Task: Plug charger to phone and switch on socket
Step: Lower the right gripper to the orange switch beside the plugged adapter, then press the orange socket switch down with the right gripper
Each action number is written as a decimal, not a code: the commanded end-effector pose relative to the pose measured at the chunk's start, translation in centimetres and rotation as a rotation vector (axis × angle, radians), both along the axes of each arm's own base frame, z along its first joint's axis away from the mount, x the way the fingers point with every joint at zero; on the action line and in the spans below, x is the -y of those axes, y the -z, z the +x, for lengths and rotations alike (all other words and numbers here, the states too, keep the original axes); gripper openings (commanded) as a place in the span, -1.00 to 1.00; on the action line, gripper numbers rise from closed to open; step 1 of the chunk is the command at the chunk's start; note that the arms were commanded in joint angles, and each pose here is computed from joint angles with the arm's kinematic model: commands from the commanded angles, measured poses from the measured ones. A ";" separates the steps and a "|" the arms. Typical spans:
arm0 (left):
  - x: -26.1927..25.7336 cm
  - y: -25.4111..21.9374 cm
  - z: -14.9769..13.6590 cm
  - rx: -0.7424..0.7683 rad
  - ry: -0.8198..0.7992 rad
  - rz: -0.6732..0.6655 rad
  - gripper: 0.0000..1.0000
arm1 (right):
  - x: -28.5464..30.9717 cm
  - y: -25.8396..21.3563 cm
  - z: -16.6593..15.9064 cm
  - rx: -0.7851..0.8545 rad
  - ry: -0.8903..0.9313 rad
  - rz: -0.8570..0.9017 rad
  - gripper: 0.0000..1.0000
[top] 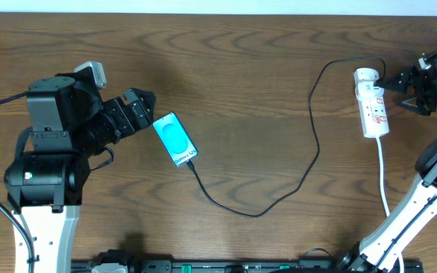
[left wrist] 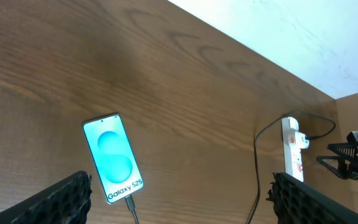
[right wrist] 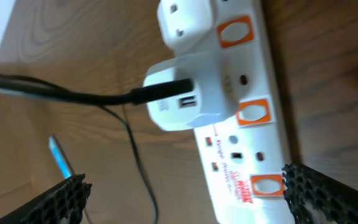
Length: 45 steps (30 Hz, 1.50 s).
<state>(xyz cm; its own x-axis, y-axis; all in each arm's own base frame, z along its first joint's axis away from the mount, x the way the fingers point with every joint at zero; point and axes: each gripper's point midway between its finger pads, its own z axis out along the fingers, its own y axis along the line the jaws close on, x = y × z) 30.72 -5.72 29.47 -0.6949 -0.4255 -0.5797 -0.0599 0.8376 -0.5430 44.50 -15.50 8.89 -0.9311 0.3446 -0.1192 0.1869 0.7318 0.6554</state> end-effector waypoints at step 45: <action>-0.2 0.1 0.3 -0.012 -0.014 0.005 0.86 | -2.7 1.6 1.7 -0.043 -0.082 -0.147 0.98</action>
